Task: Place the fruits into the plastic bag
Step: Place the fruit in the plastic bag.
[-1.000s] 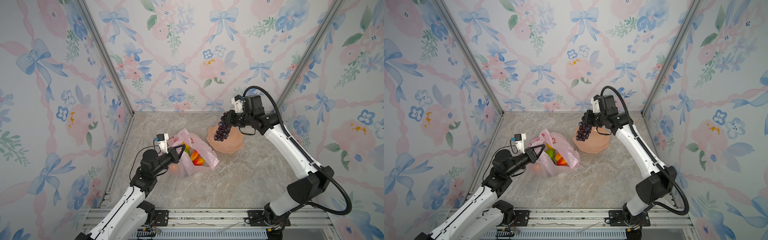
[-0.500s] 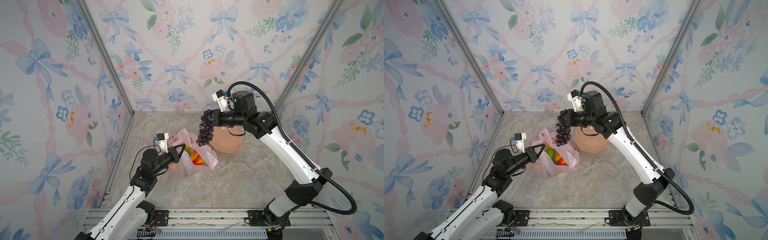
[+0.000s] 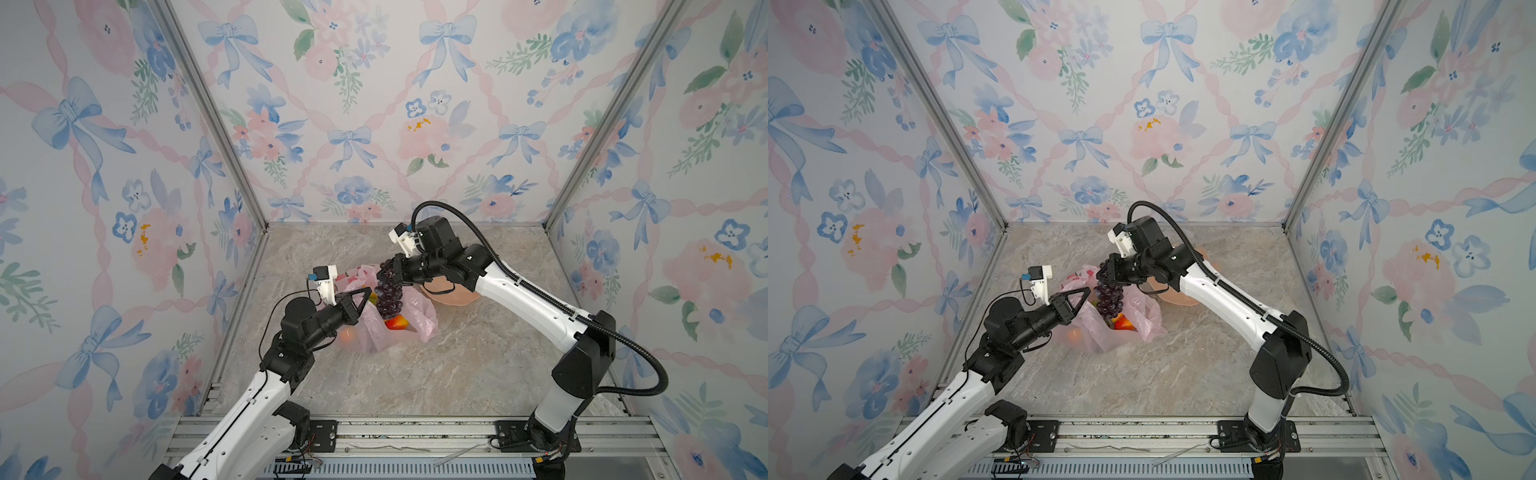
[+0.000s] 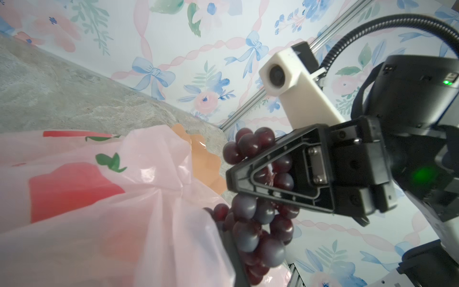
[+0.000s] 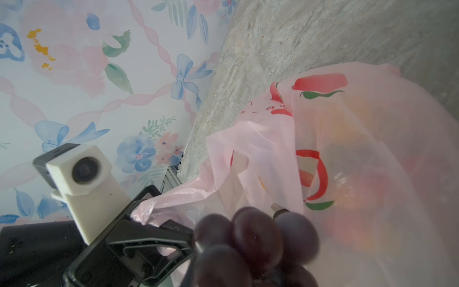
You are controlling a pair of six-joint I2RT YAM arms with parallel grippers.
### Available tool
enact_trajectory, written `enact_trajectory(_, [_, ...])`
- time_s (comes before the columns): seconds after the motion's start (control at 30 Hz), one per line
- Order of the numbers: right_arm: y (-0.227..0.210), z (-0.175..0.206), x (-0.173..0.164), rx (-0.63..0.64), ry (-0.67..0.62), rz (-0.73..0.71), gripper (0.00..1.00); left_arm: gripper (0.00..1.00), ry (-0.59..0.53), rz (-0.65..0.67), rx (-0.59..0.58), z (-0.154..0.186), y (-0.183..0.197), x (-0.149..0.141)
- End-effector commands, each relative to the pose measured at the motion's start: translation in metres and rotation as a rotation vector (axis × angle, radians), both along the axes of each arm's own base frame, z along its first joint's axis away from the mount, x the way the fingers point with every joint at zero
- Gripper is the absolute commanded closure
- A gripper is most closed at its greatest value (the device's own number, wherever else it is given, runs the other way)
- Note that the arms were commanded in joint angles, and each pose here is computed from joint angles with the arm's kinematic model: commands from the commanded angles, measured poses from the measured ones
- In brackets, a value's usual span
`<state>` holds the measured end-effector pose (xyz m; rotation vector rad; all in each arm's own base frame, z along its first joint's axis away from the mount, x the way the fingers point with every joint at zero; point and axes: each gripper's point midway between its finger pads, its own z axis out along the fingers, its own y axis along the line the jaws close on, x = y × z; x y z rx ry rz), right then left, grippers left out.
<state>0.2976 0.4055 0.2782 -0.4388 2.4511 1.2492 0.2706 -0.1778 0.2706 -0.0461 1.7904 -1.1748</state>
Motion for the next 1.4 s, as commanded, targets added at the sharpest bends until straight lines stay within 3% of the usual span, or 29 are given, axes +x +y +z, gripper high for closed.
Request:
enact_trajectory(0.0, [0.011,-0.005,-0.004,0.0,-0.032,0.037,0.88,1.0,-0.025,0.011,-0.017,0.018,0.003,0.0])
enact_trajectory(0.17, [0.023,-0.029,-0.016,-0.065,-0.076,0.127,0.88,1.0,-0.026,0.031,-0.017,0.023,0.007,-0.002])
enact_trajectory(0.47, [0.04,-0.091,-0.026,-0.181,0.001,0.222,0.85,1.0,-0.015,0.073,-0.011,0.025,0.016,-0.004])
enact_trajectory(0.6, [0.053,-0.104,-0.028,-0.191,0.036,0.264,0.63,1.0,-0.01,0.076,-0.012,0.023,0.017,-0.005])
enact_trajectory(0.8, [0.056,-0.088,-0.025,-0.211,-0.004,0.282,0.17,1.0,-0.009,0.091,-0.01,0.023,0.021,-0.005])
enact_trajectory(0.83, [0.052,-0.083,-0.024,-0.229,-0.021,0.28,0.03,1.0,-0.009,0.093,-0.01,0.023,0.022,-0.005])
enact_trajectory(1.03, [0.023,-0.05,-0.019,-0.313,-0.108,0.235,0.04,1.0,-0.012,0.099,-0.015,0.024,0.023,-0.004])
enact_trajectory(1.37, [-0.015,0.011,-0.028,-0.297,-0.206,0.16,0.04,1.0,-0.019,0.099,-0.024,0.026,0.025,-0.008])
